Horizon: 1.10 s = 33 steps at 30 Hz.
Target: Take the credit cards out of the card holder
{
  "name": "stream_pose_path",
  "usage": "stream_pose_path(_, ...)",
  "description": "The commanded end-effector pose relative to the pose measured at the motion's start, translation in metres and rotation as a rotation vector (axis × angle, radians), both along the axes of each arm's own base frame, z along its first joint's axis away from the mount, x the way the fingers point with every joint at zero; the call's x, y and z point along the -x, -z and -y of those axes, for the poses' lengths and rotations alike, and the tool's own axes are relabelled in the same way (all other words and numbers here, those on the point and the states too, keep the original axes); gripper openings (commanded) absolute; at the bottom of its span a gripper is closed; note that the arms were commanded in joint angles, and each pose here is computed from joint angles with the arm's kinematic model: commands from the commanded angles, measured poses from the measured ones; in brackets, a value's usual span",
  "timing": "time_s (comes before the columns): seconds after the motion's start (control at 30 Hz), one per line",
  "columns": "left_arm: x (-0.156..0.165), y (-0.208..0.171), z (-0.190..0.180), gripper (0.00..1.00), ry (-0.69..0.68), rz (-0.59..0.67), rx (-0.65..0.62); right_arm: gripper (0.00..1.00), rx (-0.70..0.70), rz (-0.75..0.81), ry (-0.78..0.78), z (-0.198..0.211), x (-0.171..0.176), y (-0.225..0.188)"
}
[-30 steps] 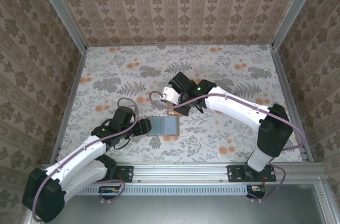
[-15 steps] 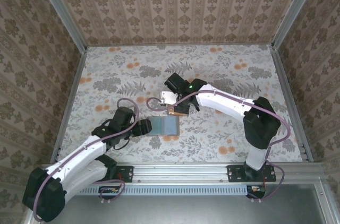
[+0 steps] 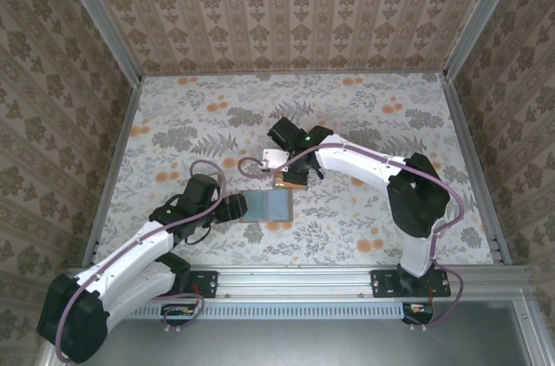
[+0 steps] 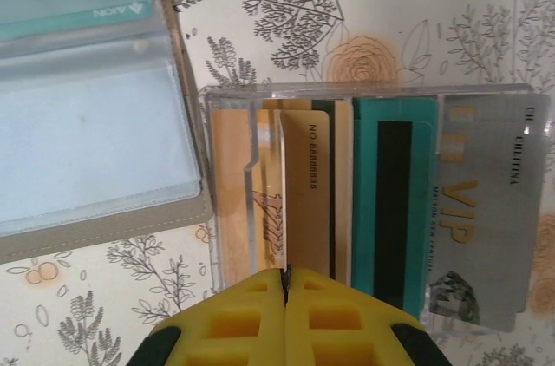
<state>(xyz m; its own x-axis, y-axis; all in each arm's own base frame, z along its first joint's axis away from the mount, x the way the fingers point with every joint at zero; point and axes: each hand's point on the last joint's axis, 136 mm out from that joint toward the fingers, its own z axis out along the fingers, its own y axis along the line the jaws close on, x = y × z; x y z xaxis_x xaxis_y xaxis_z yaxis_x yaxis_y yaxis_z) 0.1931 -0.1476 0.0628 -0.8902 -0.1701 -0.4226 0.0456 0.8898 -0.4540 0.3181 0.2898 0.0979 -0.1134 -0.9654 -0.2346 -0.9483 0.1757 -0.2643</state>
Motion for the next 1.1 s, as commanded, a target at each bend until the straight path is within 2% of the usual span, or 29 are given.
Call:
stream_pose_path(0.0, 0.002, 0.004, -0.003, 0.84, 0.005, -0.012, -0.012, 0.01, -0.022, -0.059, -0.011, -0.003, 0.004, -0.002)
stream_pose_path(0.13, 0.002, 0.004, -0.003, 0.84, 0.005, -0.011, -0.008, 0.21, -0.027, -0.040, 0.030, 0.001, -0.006, -0.002)
stream_pose_path(0.27, 0.002, 0.004, -0.003, 0.84, 0.004, -0.013, -0.008, 0.31, -0.021, 0.028, 0.081, 0.005, -0.022, -0.006)
stream_pose_path(0.47, 0.002, 0.005, -0.002, 0.84, 0.007, -0.018, -0.007, 0.33, -0.098, 0.120, 0.171, 0.006, -0.036, -0.026)
stream_pose_path(0.67, 0.002, -0.003, 0.011, 0.82, 0.055, -0.006, 0.048, 0.32, -0.356, 0.123, 0.385, 0.002, -0.026, -0.054)
stream_pose_path(0.83, -0.001, -0.017, 0.021, 0.77, 0.092, 0.029, 0.071, 0.33, -0.508, -0.007, 0.546, -0.004, 0.010, -0.042)
stream_pose_path(1.07, -0.002, -0.026, 0.039, 0.73, 0.141, 0.043, 0.048, 0.32, -0.632, -0.185, 0.725, -0.012, 0.046, -0.006)
